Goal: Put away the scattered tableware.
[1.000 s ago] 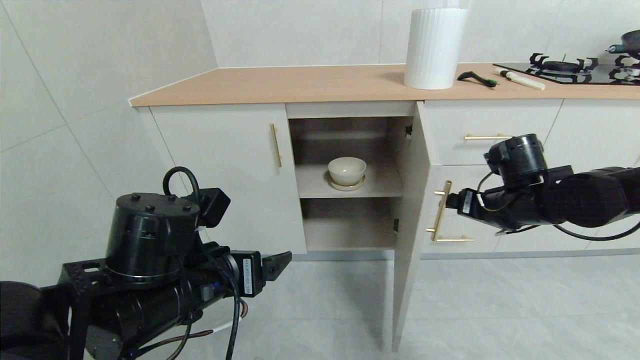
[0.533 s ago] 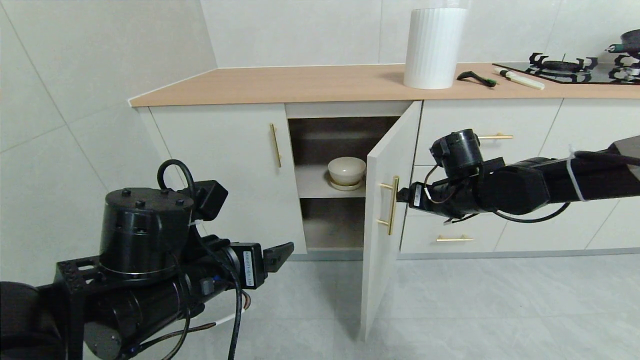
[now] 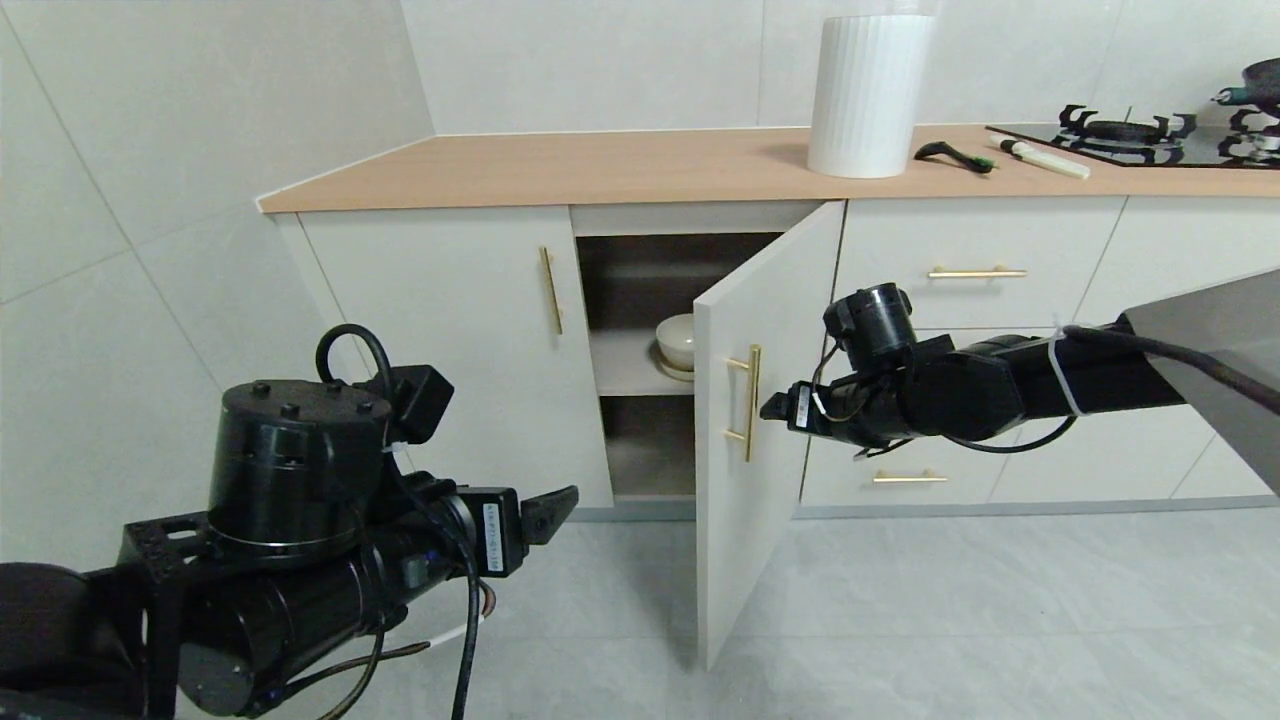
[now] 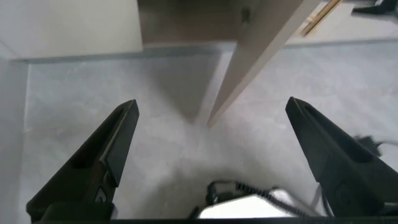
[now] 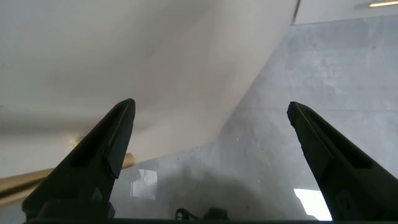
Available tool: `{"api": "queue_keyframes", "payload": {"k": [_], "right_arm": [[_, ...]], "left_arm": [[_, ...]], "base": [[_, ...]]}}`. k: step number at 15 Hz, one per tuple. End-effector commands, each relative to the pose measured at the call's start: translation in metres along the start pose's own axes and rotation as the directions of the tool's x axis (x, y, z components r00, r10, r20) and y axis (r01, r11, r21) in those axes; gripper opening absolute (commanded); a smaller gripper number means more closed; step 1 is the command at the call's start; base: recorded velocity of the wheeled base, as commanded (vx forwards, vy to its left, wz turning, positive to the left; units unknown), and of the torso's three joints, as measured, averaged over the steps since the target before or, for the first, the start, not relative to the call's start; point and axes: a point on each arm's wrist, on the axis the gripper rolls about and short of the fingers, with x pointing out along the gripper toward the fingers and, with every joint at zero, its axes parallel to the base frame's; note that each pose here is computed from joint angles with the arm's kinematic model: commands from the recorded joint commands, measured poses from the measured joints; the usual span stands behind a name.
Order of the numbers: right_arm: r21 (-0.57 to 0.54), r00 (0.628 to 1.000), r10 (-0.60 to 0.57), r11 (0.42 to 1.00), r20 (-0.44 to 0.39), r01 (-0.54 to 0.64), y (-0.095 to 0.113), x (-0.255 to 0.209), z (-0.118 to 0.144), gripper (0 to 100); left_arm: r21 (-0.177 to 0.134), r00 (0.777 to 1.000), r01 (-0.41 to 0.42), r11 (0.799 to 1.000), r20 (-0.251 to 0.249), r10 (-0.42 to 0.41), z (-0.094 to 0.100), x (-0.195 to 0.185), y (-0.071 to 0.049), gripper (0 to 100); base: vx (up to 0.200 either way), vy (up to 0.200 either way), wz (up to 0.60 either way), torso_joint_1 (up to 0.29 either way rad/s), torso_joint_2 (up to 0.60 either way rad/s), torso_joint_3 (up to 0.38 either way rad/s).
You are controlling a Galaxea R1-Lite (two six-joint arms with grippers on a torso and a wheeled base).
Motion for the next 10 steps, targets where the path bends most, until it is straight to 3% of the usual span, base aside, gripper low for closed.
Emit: {"api": "queue_keyframes", "payload": {"k": [1, 9, 10], "right_arm": [[0.0, 1.0, -0.003, 1.0, -0.005, 0.003, 0.0, 0.004, -0.001, 100], [0.045, 0.999, 0.014, 0.999, 0.036, -0.016, 0.002, 0.017, -0.002, 100], [0.069, 0.998, 0.021, 0.997, 0.052, -0.024, 0.004, 0.021, -0.001, 100]], "left_arm": [[0.011, 1.0, -0.004, 1.0, -0.006, 0.004, 0.0, -0.003, 0.001, 100], [0.006, 1.0, -0.017, 1.0, 0.018, 0.017, 0.007, -0.009, 0.006, 100], [0.003, 1.0, -0.02, 1.0, 0.025, 0.019, 0.009, -0.009, 0.007, 100]], "base": [[0.2, 0.0, 0.0, -0.002, 0.0, -0.002], [0.2, 0.0, 0.0, -0.001, 0.0, 0.002], [0.0, 0.0, 0.0, 0.0, 0.0, 0.0]]}}
